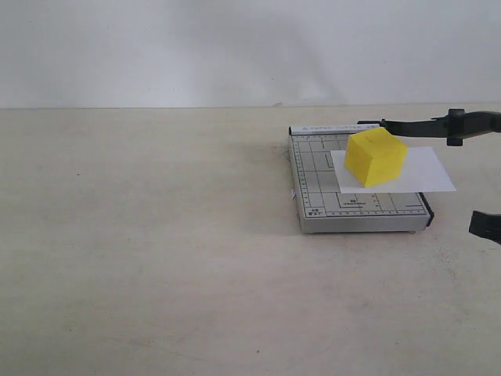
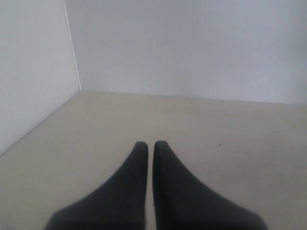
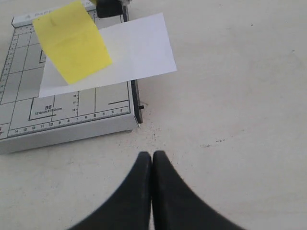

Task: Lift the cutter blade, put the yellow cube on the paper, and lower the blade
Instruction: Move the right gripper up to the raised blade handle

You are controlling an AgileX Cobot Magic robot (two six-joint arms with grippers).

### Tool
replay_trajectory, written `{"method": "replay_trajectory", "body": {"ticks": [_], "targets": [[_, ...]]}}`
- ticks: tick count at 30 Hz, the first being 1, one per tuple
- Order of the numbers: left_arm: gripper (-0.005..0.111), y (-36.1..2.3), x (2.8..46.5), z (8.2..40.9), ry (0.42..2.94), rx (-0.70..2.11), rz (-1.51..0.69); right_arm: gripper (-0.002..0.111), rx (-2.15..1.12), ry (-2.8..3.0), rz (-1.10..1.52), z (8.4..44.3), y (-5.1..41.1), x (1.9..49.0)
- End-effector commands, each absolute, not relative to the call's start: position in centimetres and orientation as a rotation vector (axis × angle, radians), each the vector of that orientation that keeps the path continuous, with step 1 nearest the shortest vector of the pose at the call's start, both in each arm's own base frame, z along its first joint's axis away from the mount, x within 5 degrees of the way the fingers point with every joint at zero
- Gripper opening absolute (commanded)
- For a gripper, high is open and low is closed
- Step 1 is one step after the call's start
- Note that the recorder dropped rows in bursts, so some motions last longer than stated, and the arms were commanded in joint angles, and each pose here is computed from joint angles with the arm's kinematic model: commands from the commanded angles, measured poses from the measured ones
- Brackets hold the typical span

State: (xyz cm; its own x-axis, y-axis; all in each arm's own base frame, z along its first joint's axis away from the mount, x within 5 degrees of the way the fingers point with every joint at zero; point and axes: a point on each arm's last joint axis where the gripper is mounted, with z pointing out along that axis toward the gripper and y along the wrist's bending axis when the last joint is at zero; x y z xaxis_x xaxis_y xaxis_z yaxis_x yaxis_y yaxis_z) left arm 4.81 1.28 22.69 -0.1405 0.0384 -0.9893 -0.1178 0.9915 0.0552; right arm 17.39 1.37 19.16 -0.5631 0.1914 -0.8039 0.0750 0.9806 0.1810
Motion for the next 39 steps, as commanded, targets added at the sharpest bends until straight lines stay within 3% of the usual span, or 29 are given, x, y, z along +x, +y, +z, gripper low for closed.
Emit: {"method": "replay_trajectory", "body": {"ticks": [1, 13, 21, 25, 28, 33, 34, 39], "targets": [[0.004, 1.2, 5.3, 20.0, 1.747, -0.035, 0.141, 0.0, 0.14, 2.128, 0.139, 19.9, 1.4, 17.3], [0.004, 0.8, 5.5, 19.0, 1.74, -0.036, 0.088, 0.0, 0.073, 1.923, 0.184, 25.0, 1.5, 15.1], [0.004, 0.6, 5.6, 19.4, 1.692, -0.023, 0.069, 0.0, -0.187, 1.894, 0.072, 35.8, 2.5, 20.2], [0.004, 0.5, 5.7, 19.7, 1.659, -0.043, 0.023, 0.001, -0.213, 2.067, 0.073, 39.3, 2.8, 22.7], [0.004, 0.4, 5.7, 19.8, 1.656, -0.073, -0.016, 0.014, -0.198, 2.26, 0.06, 39.5, 2.7, 24.0], [0.004, 0.4, 5.7, 19.8, 1.656, -0.062, -0.003, 0.057, -0.186, 2.447, 0.027, 37.2, 2.7, 26.8], [0.004, 0.4, 5.7, 19.8, 1.656, -0.062, -0.003, 0.062, -0.166, 2.469, 0.027, 36.8, 2.7, 27.3], [0.004, 0.4, 5.7, 19.8, 1.656, -0.062, -0.003, 0.065, -0.13, 2.551, -0.002, 34.2, 2.7, 29.5]]}}
